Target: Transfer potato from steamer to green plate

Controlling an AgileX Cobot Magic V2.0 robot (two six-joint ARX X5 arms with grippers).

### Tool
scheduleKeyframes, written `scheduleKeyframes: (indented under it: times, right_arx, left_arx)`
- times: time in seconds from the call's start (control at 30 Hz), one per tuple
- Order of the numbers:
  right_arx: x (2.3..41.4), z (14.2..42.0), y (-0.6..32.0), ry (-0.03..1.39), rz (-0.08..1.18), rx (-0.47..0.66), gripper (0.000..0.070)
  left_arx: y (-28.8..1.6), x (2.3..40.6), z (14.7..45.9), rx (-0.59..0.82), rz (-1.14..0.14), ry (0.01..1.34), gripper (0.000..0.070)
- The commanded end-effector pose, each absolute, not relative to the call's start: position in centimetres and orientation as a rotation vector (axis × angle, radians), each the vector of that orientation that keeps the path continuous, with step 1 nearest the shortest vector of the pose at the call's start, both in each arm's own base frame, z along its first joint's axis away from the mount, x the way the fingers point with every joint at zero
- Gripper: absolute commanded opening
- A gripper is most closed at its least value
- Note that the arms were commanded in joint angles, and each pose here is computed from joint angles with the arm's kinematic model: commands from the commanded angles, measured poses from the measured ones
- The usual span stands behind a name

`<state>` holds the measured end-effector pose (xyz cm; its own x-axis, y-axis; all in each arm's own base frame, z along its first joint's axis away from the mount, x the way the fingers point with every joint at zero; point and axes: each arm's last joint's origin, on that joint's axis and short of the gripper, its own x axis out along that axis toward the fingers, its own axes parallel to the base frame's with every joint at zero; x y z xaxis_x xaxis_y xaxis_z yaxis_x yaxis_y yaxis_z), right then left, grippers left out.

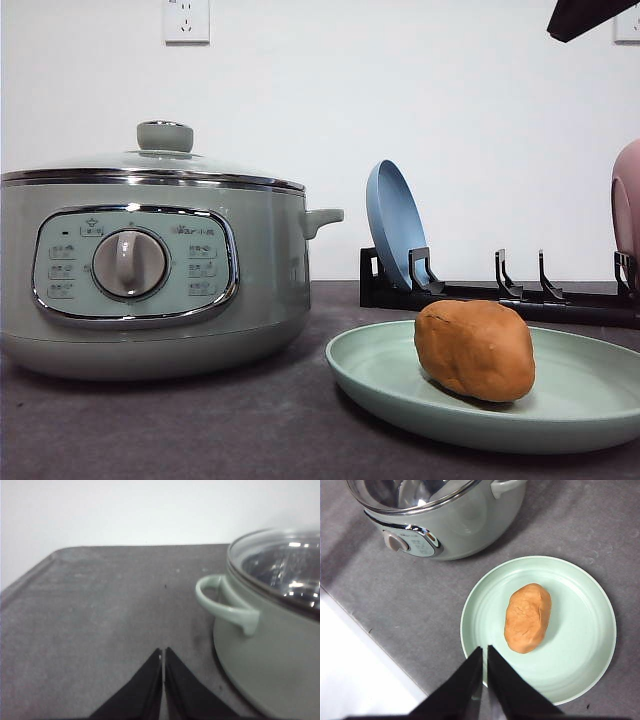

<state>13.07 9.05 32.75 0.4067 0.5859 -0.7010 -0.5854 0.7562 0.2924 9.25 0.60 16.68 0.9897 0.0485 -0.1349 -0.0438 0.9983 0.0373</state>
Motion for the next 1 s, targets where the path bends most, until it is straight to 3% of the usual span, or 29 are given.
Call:
scheduleKeyframes:
  times: [0.0, 0.97]
  right_arx:
    - [13.1, 33.3, 9.2, 0.855, 0.754, -0.011, 0.0002]
    - [13.1, 33.3, 9.2, 0.853, 0.754, -0.011, 0.0002]
  left_arx:
    - [0.6, 9.3, 16.2, 0.030, 0.052, 0.140, 0.0000]
    - [0.6, 9.5, 14.9, 0.025, 0.050, 0.179, 0.0000]
